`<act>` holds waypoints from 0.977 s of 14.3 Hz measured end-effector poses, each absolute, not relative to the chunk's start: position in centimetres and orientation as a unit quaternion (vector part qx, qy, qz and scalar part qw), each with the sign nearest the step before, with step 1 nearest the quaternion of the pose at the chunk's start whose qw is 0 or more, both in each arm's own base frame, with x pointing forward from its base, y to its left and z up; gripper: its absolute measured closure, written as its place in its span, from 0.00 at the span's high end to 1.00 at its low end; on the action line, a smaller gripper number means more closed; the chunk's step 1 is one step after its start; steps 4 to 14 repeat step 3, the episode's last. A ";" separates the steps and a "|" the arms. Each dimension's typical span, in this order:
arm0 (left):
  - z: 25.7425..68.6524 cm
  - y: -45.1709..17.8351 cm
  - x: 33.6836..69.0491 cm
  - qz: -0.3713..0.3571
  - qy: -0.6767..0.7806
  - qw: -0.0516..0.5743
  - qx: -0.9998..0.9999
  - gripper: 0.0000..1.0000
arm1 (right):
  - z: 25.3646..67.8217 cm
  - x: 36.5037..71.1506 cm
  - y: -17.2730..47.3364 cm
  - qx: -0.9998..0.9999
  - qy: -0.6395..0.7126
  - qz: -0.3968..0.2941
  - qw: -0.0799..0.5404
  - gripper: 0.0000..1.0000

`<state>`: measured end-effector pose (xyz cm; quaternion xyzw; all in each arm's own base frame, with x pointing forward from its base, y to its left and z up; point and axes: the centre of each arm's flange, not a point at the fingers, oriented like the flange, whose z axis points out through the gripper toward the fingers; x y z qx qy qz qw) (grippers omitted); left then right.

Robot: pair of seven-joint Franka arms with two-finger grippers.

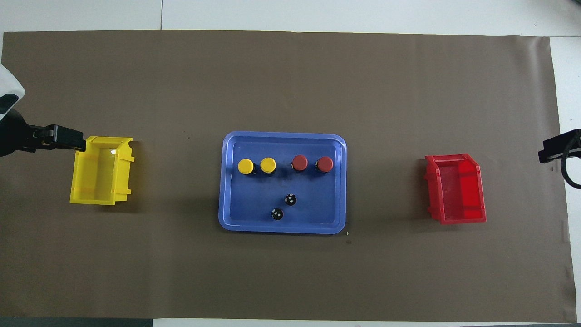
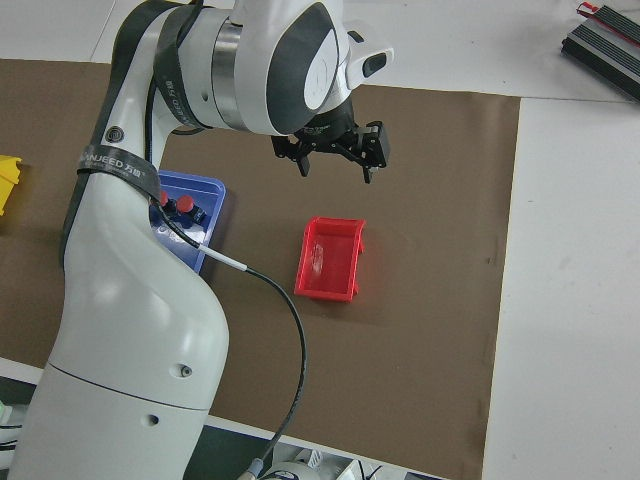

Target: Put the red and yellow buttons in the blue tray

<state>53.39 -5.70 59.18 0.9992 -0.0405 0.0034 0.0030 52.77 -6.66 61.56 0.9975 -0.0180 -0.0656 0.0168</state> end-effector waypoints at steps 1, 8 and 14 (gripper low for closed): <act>59.5 -5.8 53.5 0.003 -0.041 0.007 0.999 1.00 | 61.6 52.8 -6.7 0.998 -0.018 -0.066 0.017 1.00; 59.7 -6.0 53.8 0.000 -0.041 0.014 0.999 1.00 | 61.6 52.8 -6.7 0.998 -0.018 -0.066 0.017 1.00; 59.7 -6.0 53.8 0.000 -0.041 0.014 0.999 1.00 | 61.6 52.8 -6.7 0.998 -0.018 -0.066 0.017 1.00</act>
